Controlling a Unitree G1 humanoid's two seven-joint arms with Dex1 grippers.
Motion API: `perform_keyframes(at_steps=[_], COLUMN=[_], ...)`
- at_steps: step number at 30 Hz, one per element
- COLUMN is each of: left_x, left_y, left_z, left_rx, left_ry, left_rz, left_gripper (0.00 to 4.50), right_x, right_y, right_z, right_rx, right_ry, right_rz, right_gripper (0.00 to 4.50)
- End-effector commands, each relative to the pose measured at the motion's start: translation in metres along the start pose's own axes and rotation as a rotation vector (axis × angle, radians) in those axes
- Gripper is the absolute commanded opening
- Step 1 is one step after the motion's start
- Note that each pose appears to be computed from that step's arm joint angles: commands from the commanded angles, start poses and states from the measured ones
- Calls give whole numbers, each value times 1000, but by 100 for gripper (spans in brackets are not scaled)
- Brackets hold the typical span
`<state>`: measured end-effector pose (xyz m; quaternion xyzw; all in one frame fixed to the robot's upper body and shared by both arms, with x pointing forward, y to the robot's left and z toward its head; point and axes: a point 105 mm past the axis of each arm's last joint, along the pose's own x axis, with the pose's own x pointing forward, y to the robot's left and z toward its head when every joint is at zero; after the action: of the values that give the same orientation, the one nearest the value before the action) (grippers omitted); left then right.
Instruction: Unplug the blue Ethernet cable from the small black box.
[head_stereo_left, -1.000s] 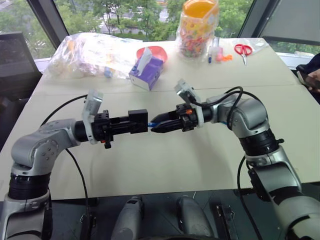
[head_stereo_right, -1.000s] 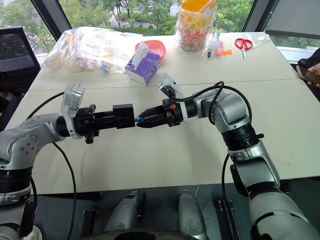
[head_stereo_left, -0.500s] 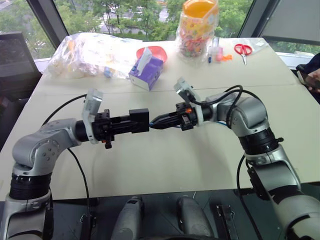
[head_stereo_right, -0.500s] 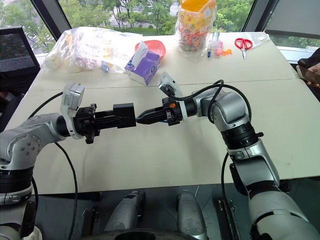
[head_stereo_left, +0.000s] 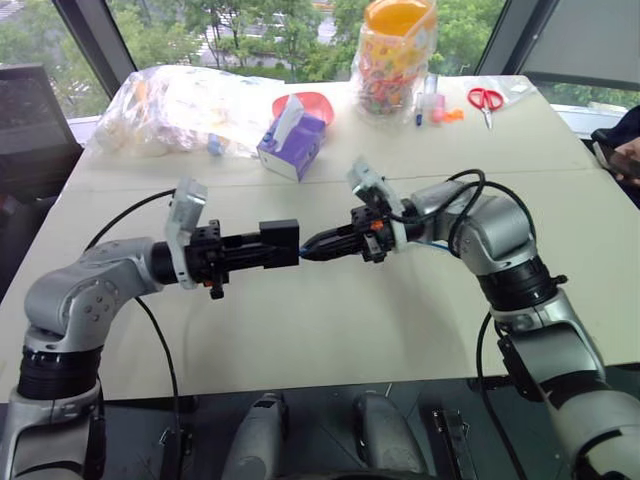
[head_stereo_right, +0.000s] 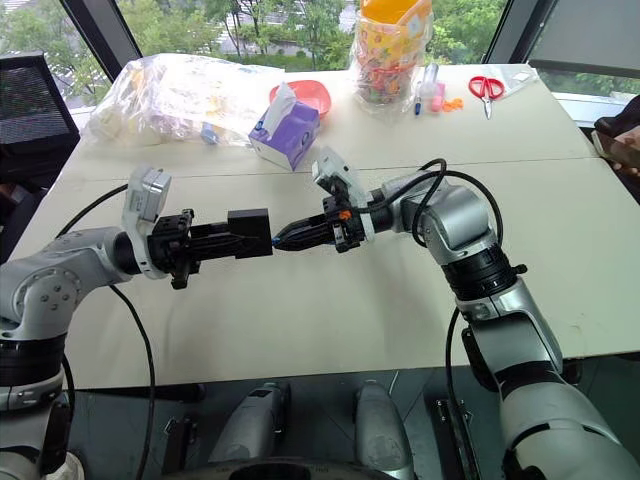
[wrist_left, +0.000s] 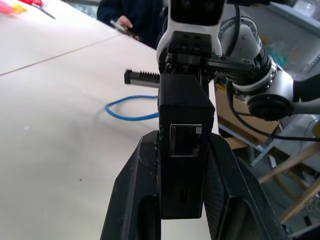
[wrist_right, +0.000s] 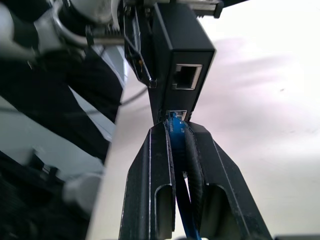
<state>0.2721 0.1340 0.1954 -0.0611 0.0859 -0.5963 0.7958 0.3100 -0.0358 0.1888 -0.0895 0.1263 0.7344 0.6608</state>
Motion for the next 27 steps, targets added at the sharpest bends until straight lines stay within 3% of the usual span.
perform_keyframes(at_steps=[1,8,15,20,24,27], left_x=[-10,-26,-3,17,37,52], left_y=[-12,-9,50,71,86,93], left_z=[10,-5,-10,-18,-28,-33], left_rx=[87,98,302,355,349,347], left_ry=[9,62,-67,-146,-182,-191], left_rz=[-27,40,360,461,492,509], left_gripper=[49,49,49,49,49,49], right_x=[-34,-85,-102,-113,-119,-121], right_y=[-32,-75,-123,-131,-129,-116], right_z=[-31,-33,-46,-47,-40,-36], right_rx=[26,4,-20,-15,26,52], right_ry=[109,114,78,36,-45,-98], right_rz=[-192,-444,-834,-949,-950,-883], right_gripper=[5,5,5,205,410,410])
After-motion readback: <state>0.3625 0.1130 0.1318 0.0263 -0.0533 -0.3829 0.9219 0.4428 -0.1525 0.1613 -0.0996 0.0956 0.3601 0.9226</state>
